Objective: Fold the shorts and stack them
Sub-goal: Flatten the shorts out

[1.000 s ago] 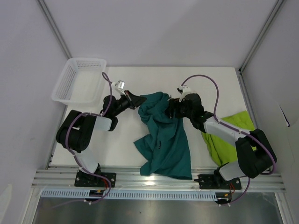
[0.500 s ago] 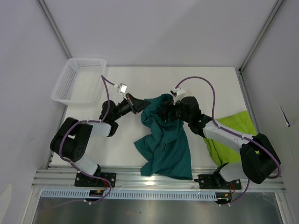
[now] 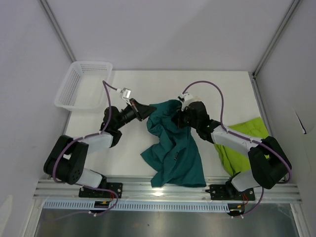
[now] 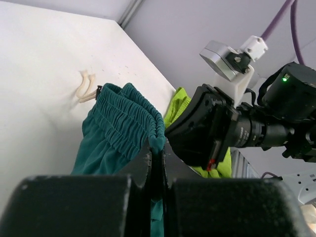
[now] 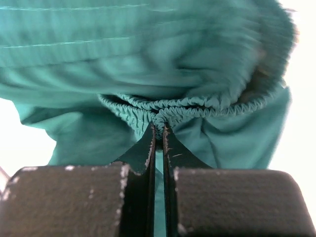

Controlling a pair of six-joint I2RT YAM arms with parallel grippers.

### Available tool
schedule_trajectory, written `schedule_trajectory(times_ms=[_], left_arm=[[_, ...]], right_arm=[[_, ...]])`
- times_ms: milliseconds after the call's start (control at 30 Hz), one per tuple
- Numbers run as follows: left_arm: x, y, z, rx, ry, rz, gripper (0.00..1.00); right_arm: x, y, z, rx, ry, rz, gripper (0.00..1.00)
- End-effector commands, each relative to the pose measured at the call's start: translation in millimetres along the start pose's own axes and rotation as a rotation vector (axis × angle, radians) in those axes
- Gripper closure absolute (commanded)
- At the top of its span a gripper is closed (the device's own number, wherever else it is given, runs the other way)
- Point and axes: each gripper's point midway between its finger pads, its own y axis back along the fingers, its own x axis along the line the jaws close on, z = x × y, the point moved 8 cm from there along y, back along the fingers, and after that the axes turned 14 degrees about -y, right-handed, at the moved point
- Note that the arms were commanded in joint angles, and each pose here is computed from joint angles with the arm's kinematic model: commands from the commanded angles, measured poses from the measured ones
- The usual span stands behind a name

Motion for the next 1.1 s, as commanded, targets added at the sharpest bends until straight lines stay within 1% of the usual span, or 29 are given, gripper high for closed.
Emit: schedule_trajectory(times_ms=[0,33,67,133,167,200,233,333,367,400,433,467,500,600,633,767,900,1000,1067], left_arm=[[-10.8,0.3,37.7,-0.033,-0.113,0.048,1.0],[-11.1,2.0,42.8,-0.031,-0.117,0.082,1.0],[-12.0,4.2,45.5,-0.002,-0.105,0.117,1.0],[-21.6,12.7,63.8,-0.038,-0.154,0.159,1.0],[-21.2,17.1,62.3,0.004,-0.15,0.197,1.0],[-25.0,18.6,70.0,0.002,-0.16,0.209,1.0],[-30.1,22.0,77.2,-0.006,-0.174,0.217,1.0],[-35.5,25.3,84.0,0.007,-0.179,0.222,1.0],[-38.0,25.6,84.4,0.008,-0.176,0.209,1.0],[-38.8,26.3,83.3,0.007,-0.175,0.2,1.0],[-40.5,26.6,84.0,0.002,-0.179,0.193,1.0],[-40.3,28.2,81.4,0.007,-0.179,0.189,1.0],[-41.2,28.7,80.6,0.007,-0.181,0.182,1.0],[-46.6,31.0,81.9,-0.006,-0.205,0.143,1.0],[-48.0,32.3,81.7,-0.007,-0.215,0.134,1.0],[-47.4,31.6,80.7,0.006,-0.219,0.129,1.0],[-46.1,29.0,78.9,0.019,-0.224,0.112,1.0],[-45.7,26.7,79.9,0.032,-0.232,0.104,1.0],[-44.6,26.0,78.9,0.037,-0.231,0.104,1.0]], right_arm=[[-17.7,14.5,26.3,-0.133,-0.08,-0.08,1.0],[-34.8,19.9,33.7,-0.175,-0.118,-0.145,1.0],[-44.3,26.8,34.3,-0.204,-0.171,-0.187,1.0],[-73.4,38.1,40.8,-0.251,-0.25,-0.287,1.0],[-80.7,42.3,41.9,-0.266,-0.294,-0.311,0.95],[-88.7,45.4,40.1,-0.259,-0.317,-0.336,0.85],[-96.2,47.9,42.3,-0.265,-0.34,-0.344,0.65],[-92.1,49.1,41.4,-0.269,-0.349,-0.281,0.28],[-89.3,49.9,41.5,-0.273,-0.346,-0.253,0.24],[-82.5,52.7,45.6,-0.293,-0.333,-0.197,0.23],[-81.7,54.0,41.4,-0.289,-0.329,-0.18,0.2],[-78.7,55.6,41.7,-0.291,-0.323,-0.15,0.19],[-74.0,58.3,45.3,-0.314,-0.313,-0.117,0.16],[-66.0,60.6,43.6,-0.314,-0.294,-0.028,0.16],[-55.8,62.5,43.0,-0.307,-0.271,0.073,0.16],[-45.8,59.8,40.5,-0.273,-0.227,0.144,0.16],[-40.4,42.3,35.8,-0.214,-0.151,0.14,0.16],[-33.3,31.7,47.5,-0.173,-0.086,0.194,0.16],[-32.7,22.0,57.6,-0.145,-0.056,0.177,0.16]])
